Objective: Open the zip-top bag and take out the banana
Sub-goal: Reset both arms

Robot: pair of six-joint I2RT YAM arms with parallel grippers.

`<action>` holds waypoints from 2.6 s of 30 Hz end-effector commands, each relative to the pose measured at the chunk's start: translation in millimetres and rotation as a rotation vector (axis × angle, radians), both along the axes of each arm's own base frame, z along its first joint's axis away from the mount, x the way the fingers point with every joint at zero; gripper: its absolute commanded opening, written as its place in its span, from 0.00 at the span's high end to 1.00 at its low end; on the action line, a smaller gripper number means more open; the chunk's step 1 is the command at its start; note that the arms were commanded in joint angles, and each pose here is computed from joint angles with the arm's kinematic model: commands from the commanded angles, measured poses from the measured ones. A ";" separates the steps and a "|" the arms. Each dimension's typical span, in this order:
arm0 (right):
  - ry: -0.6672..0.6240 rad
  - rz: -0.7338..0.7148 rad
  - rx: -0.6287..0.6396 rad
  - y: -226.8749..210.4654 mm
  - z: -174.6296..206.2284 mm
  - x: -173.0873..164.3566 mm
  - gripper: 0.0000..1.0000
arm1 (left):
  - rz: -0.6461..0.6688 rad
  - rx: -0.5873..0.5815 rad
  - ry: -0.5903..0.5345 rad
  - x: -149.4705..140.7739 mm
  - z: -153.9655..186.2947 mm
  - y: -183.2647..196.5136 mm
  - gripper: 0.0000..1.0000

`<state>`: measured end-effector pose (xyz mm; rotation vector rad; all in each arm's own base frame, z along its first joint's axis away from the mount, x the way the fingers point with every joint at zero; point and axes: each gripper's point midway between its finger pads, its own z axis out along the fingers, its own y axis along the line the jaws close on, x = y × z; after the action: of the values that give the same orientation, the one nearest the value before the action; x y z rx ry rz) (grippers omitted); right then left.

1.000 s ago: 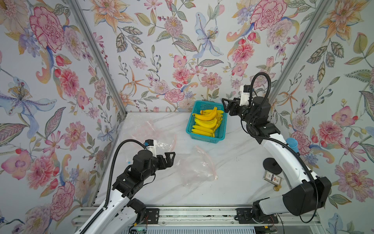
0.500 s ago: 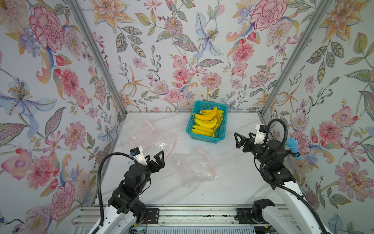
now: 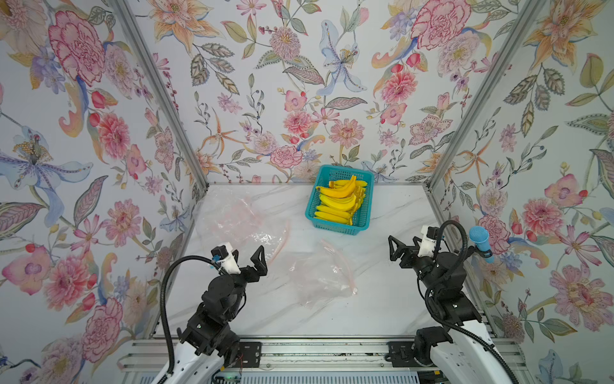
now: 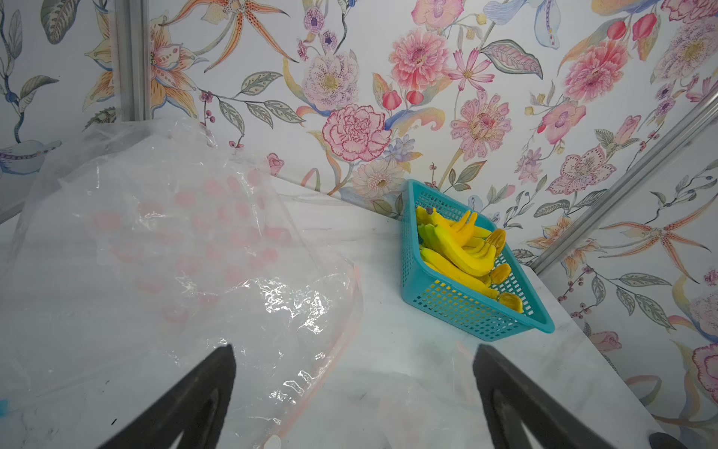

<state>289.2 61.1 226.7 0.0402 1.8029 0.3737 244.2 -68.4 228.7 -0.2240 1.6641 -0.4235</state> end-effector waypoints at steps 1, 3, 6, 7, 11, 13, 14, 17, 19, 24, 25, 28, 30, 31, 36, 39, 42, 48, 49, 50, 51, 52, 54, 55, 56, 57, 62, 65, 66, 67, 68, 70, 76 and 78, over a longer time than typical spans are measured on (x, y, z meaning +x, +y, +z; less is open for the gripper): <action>0.035 -0.083 -0.107 -19.8 -21.9 10.1 0.00 | 0.025 0.046 -0.110 1.3 12.3 5.3 0.01; 0.054 -0.122 -0.167 -30.2 -39.3 18.8 0.00 | 0.035 0.080 -0.126 2.7 10.8 6.5 0.01; 0.059 -0.186 -0.229 -48.3 -57.0 35.0 0.00 | 0.087 0.131 -0.123 8.1 7.6 13.1 0.01; 0.058 -0.203 -0.255 -55.0 -60.9 41.3 0.00 | 0.120 0.146 -0.115 10.8 6.6 17.6 0.01; 0.066 -0.252 -0.291 -78.2 -80.0 63.8 0.00 | 0.234 0.205 -0.081 22.5 2.5 30.9 0.01; 0.059 -0.238 -0.286 -79.0 -89.3 75.1 0.00 | 0.261 0.249 -0.070 30.5 0.6 31.5 0.01; 0.056 -0.231 -0.285 -78.4 -93.1 79.7 0.00 | 0.269 0.267 -0.068 34.0 0.1 31.4 0.01; 0.042 -0.204 -0.287 -73.4 -103.6 90.7 0.00 | 0.287 0.330 -0.067 44.9 -1.4 29.1 0.01; 0.045 -0.208 -0.274 -73.2 -104.9 97.8 0.00 | 0.303 0.355 -0.069 52.2 -2.6 30.3 0.01; 0.021 -0.161 -0.283 -62.6 -118.5 101.0 0.00 | 0.348 0.428 -0.043 72.9 -8.2 42.0 0.01; 0.008 -0.148 -0.295 -58.5 -121.1 99.0 0.00 | 0.353 0.438 -0.041 75.9 -9.3 44.4 0.01; -0.021 -0.163 -0.297 -59.4 -119.8 94.4 0.00 | 0.358 0.476 -0.027 83.7 -18.8 51.0 0.01; -0.023 -0.178 -0.286 -62.6 -119.7 95.1 0.00 | 0.375 0.520 -0.015 85.5 -25.9 58.8 0.01; -0.017 -0.182 -0.284 -63.8 -120.2 95.4 0.00 | 0.387 0.536 -0.012 85.4 -28.7 63.3 0.01; -0.014 -0.191 -0.297 -63.7 -120.0 95.9 0.00 | 0.423 0.603 0.008 88.8 -43.6 87.1 0.01; -0.010 -0.181 -0.305 -61.4 -121.0 96.6 0.00 | 0.410 0.567 -0.003 92.1 -51.0 91.1 0.01; -0.011 -0.186 -0.311 -60.9 -120.4 97.5 0.00 | 0.373 0.613 0.033 88.0 -74.4 90.2 0.01; -0.008 -0.187 -0.317 -60.3 -121.3 97.1 0.00 | 0.358 0.624 -0.004 114.4 -68.1 86.1 0.01; -0.008 -0.188 -0.317 -60.4 -121.2 97.1 0.00 | 0.327 0.651 -0.012 121.0 -68.4 80.8 0.01; -0.009 -0.189 -0.317 -60.7 -121.0 97.3 0.00 | 0.287 0.672 -0.014 126.1 -72.4 74.6 0.01; -0.009 -0.188 -0.316 -60.5 -120.9 97.2 0.00 | 0.269 0.683 -0.017 129.0 -75.5 71.6 0.01; -0.008 -0.188 -0.319 -60.3 -121.2 97.1 0.00 | 0.273 0.682 -0.029 130.9 -76.0 71.7 0.01; -0.008 -0.188 -0.318 -60.2 -121.2 97.1 0.00 | 0.346 0.642 -0.002 128.2 -79.7 87.0 0.01; -0.008 -0.185 -0.319 -59.6 -121.4 97.1 0.00 | 0.357 0.622 -0.017 126.0 -80.8 91.8 0.01; -0.008 -0.186 -0.319 -59.8 -121.0 97.5 0.00 | 0.354 0.607 -0.019 123.0 -85.8 94.1 0.01; -0.007 -0.186 -0.319 -59.9 -121.3 97.3 0.00 | 0.364 0.598 -0.049 120.8 -83.2 96.8 0.01; -0.009 -0.188 -0.319 -60.4 -121.1 97.1 0.00 | 0.448 0.560 -0.023 106.5 -88.0 112.9 0.01; -0.010 -0.188 -0.318 -60.4 -120.9 97.2 0.00 | 0.435 0.569 -0.016 110.4 -89.2 111.0 0.01; -0.008 -0.188 -0.320 -60.2 -121.4 97.2 0.00 | 0.429 0.575 -0.010 113.3 -89.6 110.1 0.01; -0.009 -0.188 -0.318 -60.3 -121.1 97.2 0.00 | 0.419 0.583 0.010 113.5 -94.2 109.1 0.01; -0.009 -0.187 -0.318 -59.8 -121.0 97.2 0.00 | 0.415 0.585 0.005 113.9 -93.4 107.9 0.01; -0.010 -0.188 -0.318 -60.3 -120.6 97.4 0.00 | 0.406 0.589 0.010 114.2 -94.9 106.7 0.01; -0.010 -0.188 -0.318 -60.2 -120.6 97.5 0.00 | 0.354 0.603 -0.011 125.2 -89.6 97.4 0.01; -0.008 -0.188 -0.318 -60.4 -121.3 97.2 0.00 | 0.354 0.602 -0.013 125.3 -89.2 97.1 0.01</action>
<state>381.6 0.5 94.9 -0.0049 1.8569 -0.0335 365.5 32.5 135.2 -0.0863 1.6365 0.3551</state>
